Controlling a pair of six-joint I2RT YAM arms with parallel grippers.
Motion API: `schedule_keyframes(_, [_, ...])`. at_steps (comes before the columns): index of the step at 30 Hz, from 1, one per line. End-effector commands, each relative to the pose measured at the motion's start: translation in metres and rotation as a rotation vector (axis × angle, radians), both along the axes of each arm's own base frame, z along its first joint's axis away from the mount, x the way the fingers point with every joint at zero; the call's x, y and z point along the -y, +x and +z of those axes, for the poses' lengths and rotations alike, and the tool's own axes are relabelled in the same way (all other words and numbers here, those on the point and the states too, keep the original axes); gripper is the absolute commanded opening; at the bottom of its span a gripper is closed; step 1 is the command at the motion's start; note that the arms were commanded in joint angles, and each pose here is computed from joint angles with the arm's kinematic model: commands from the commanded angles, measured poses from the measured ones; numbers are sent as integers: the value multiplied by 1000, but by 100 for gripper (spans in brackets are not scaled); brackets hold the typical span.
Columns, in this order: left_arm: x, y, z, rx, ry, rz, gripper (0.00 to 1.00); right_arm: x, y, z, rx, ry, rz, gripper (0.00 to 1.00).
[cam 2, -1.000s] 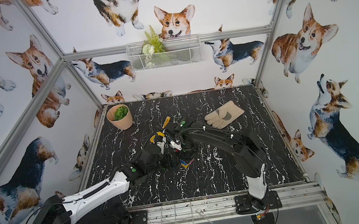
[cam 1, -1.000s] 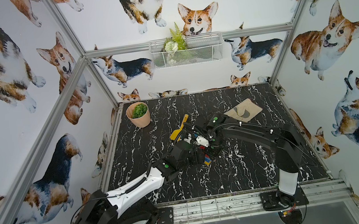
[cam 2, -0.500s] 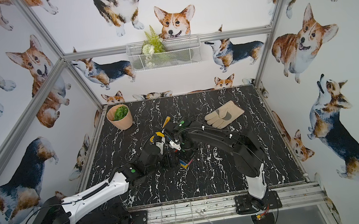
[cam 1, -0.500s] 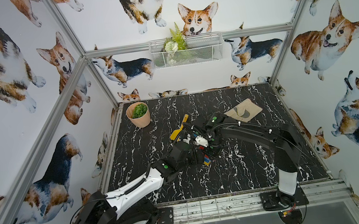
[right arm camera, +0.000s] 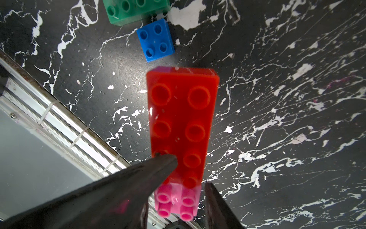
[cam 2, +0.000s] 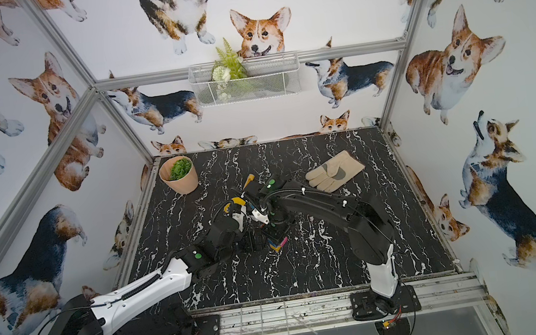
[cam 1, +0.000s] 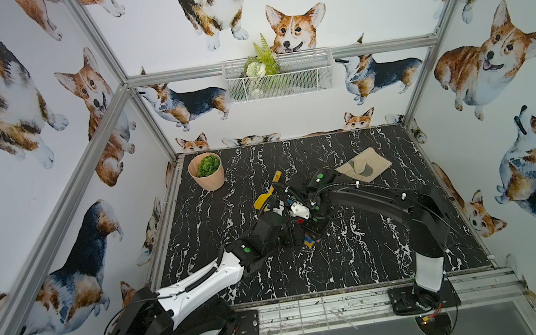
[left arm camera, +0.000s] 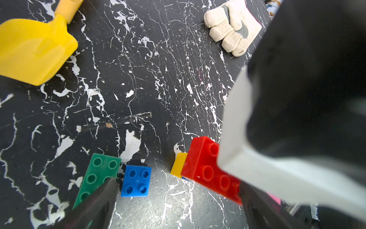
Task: Assemble a spoon with lego
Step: Assemble the lego brick with the lego brick.
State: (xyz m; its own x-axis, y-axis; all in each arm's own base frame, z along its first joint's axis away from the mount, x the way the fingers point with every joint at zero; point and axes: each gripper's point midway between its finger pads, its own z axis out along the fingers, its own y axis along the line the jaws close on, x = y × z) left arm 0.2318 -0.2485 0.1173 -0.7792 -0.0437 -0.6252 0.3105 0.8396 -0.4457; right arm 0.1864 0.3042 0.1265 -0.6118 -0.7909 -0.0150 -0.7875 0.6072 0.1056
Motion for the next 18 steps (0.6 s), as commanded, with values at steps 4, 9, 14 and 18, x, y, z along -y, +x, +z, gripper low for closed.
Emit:
schedule_keyframes(4, [-5, -5, -1, -14, 20, -6, 100, -4, 1, 10, 11, 22, -6, 54])
schedule_keyframes(9, [-5, -3, 7, 2, 15, -6, 100, -3, 3, 16, 17, 41, -13, 56])
schedule_keyframes(14, [2, -2, 11, -1, 3, -21, 100, -1, 3, 14, 9, 44, -17, 56])
schedule_keyframes(18, [2, 1, 12, 4, 10, -18, 100, -2, 5, 16, 16, 57, -20, 57])
